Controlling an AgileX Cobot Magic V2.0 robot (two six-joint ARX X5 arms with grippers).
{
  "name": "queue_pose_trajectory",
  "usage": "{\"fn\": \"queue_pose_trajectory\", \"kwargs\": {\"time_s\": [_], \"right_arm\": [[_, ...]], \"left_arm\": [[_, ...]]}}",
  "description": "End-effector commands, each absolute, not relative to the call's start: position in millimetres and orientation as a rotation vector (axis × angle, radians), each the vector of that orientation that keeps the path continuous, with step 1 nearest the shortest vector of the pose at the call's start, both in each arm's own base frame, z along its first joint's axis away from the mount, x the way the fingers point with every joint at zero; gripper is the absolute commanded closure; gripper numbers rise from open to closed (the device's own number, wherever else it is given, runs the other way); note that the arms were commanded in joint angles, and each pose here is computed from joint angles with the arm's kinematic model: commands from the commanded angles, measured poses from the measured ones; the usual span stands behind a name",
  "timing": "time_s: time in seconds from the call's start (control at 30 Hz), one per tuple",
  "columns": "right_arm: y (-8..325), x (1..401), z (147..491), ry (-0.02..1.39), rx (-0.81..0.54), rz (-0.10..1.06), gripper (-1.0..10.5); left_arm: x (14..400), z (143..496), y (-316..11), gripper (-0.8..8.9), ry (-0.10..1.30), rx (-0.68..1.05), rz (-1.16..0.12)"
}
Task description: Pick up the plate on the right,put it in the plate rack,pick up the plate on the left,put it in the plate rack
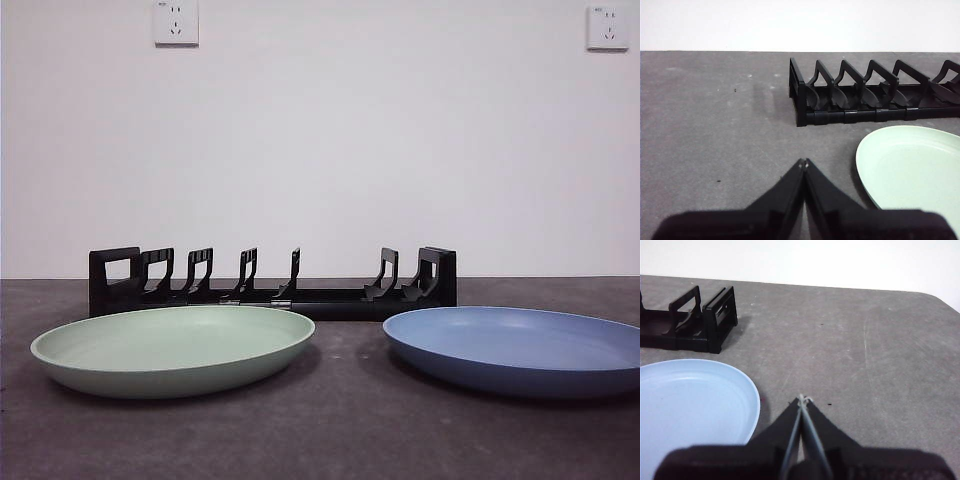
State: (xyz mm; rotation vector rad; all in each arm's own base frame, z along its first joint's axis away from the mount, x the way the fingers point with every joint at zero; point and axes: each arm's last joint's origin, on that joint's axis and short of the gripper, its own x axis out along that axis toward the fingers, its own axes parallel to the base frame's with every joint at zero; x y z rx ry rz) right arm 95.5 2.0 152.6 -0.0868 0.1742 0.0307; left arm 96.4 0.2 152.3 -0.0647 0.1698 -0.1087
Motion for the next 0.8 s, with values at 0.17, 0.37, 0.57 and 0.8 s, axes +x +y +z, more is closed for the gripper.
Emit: {"fn": "queue_pose_trajectory", "kwargs": {"time_s": [0.17,0.37,0.57,0.8], "right_arm": [[3,96,150,0.173,-0.019,0.05,9.5],[3,96,160,0.118,0.172,0.047,9.6],[3,90,193,0.031,0.244,0.053,9.6],[4,89,243,0.039,0.244,0.092,9.6]], "left_arm": [[97,149,0,8.16,0.173,-0.075,-0.106],[96,153,0,8.2,0.167,-0.136,-0.126],[93,176,-2,8.2,0.137,-0.146,-0.18],[91,217,-3,8.2,0.138,-0.172,-0.209]]}}
